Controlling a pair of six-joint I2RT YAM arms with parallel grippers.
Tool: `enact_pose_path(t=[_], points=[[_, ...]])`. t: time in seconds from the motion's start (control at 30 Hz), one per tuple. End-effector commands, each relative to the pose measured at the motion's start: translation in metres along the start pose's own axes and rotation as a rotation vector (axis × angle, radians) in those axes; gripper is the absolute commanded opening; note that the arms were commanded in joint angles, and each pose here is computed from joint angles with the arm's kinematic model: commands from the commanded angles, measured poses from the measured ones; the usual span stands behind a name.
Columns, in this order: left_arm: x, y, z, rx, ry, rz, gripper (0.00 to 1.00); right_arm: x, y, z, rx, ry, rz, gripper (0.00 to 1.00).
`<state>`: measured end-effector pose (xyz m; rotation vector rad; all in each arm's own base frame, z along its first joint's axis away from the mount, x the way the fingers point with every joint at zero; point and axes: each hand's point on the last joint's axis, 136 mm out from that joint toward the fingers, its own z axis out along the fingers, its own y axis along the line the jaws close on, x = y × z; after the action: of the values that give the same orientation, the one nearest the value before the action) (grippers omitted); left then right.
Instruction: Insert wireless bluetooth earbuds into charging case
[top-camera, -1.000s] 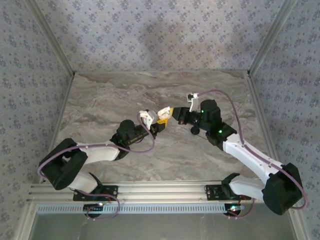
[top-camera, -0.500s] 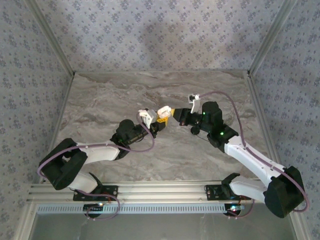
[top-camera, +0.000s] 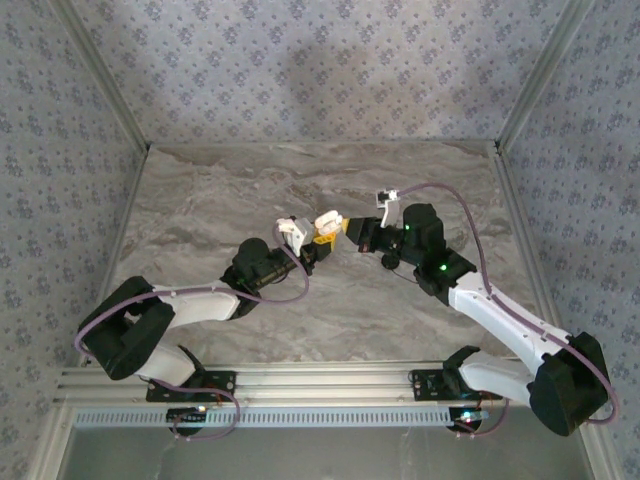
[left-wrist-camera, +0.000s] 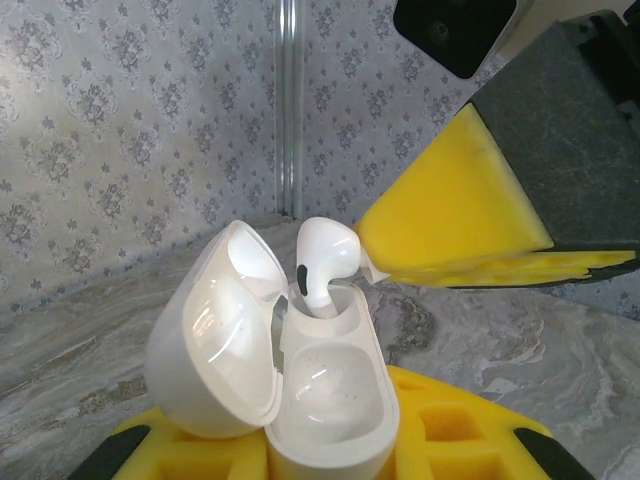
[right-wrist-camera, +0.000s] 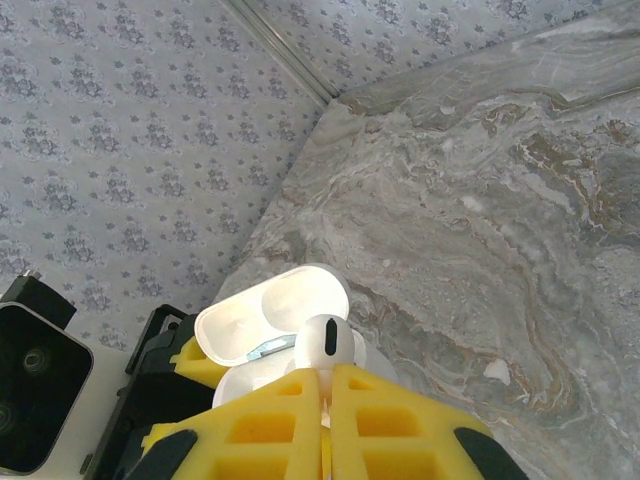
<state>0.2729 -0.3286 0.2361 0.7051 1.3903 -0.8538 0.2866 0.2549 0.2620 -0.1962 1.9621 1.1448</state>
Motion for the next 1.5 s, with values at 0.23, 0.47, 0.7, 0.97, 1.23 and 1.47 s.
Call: enact_pose_path(t=[0.23, 0.47, 0.7, 0.97, 1.23, 1.47], points=[[-0.033, 0.001, 0.004, -0.023, -0.082, 0.036, 0.11, 0.012, 0.0, -0.003, 0.04, 0.034, 0.0, 0.09], [-0.03, -0.001, 0.006, -0.023, -0.067, 0.052, 0.11, 0.011, 0.006, 0.0, 0.036, 0.032, -0.006, 0.09], [-0.032, -0.002, 0.005, -0.022, -0.068, 0.058, 0.11, 0.013, 0.007, 0.003, 0.042, 0.039, -0.008, 0.15], [-0.03, -0.004, 0.005, -0.016, -0.058, 0.063, 0.11, 0.006, 0.012, 0.002, 0.037, 0.024, -0.013, 0.23], [-0.026, -0.005, 0.005, -0.012, -0.045, 0.062, 0.11, 0.0, 0.02, 0.001, 0.014, 0.014, -0.056, 0.28], [-0.025, -0.007, 0.005, -0.004, -0.04, 0.061, 0.11, -0.003, 0.024, 0.001, 0.0, 0.015, -0.057, 0.28]])
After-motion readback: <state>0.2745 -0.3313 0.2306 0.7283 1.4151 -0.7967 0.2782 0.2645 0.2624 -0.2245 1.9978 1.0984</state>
